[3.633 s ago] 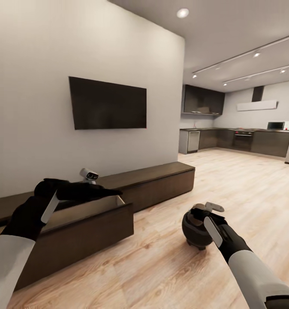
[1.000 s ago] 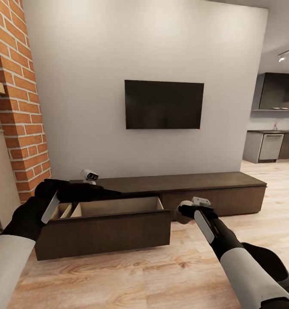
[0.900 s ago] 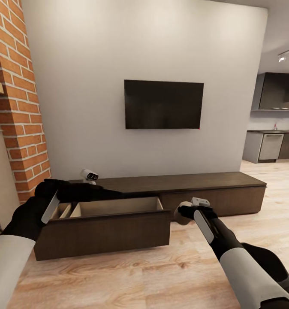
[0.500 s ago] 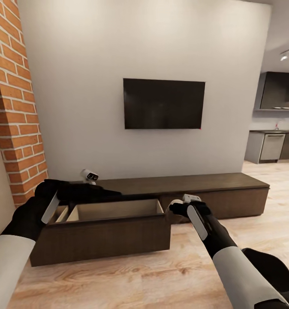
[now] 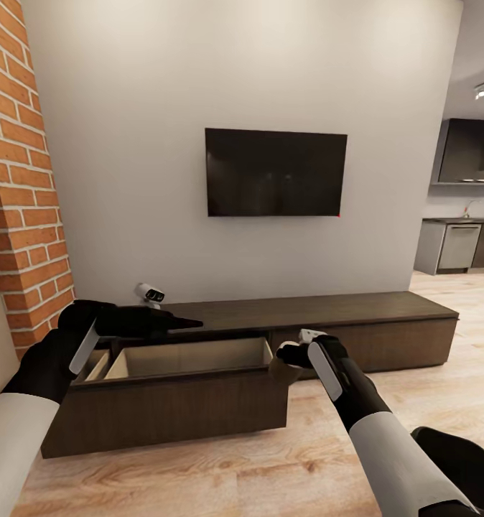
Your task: Place each of the two pumpkins and all three candles from the living room inside a cabinet in the living room (use any cabinet), then make sure every cabinet is closed, and position the cauldron so it is next to a table in the living room.
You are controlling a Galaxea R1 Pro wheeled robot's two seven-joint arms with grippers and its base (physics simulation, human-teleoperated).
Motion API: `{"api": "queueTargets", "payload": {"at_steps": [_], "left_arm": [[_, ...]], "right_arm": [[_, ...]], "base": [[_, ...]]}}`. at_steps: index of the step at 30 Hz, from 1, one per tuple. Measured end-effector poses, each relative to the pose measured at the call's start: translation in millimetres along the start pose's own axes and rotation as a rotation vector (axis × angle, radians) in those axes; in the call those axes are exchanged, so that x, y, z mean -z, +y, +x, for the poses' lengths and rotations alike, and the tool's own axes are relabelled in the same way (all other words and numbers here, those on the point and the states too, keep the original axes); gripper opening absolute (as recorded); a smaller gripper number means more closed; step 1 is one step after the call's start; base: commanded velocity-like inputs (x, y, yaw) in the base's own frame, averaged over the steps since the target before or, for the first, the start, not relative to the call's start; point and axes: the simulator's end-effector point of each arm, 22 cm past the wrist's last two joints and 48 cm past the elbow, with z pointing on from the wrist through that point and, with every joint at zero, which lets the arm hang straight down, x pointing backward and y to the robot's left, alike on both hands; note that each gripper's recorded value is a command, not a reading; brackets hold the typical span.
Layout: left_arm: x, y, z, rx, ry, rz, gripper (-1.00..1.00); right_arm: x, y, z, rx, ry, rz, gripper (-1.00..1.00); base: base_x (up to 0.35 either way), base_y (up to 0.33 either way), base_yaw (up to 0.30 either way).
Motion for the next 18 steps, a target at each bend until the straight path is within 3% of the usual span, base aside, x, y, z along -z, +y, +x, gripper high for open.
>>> {"api": "queueTargets", "payload": {"at_steps": [9,18], "left_arm": [[0.0,-0.1,-0.1,0.0,0.0,0.0,1.0],[0.0,-0.3,-0.2,-0.001,0.0,0.0,1.0]], "right_arm": [[1.6,-0.5,-2.8,-0.009,-0.006,-0.002,-1.0],[3.4,7.9,-4.9,-0.009,-0.013,-0.016,-1.0]], "base": [[0.095,0.0,0.014],[0.006,0.0,0.233]]}}
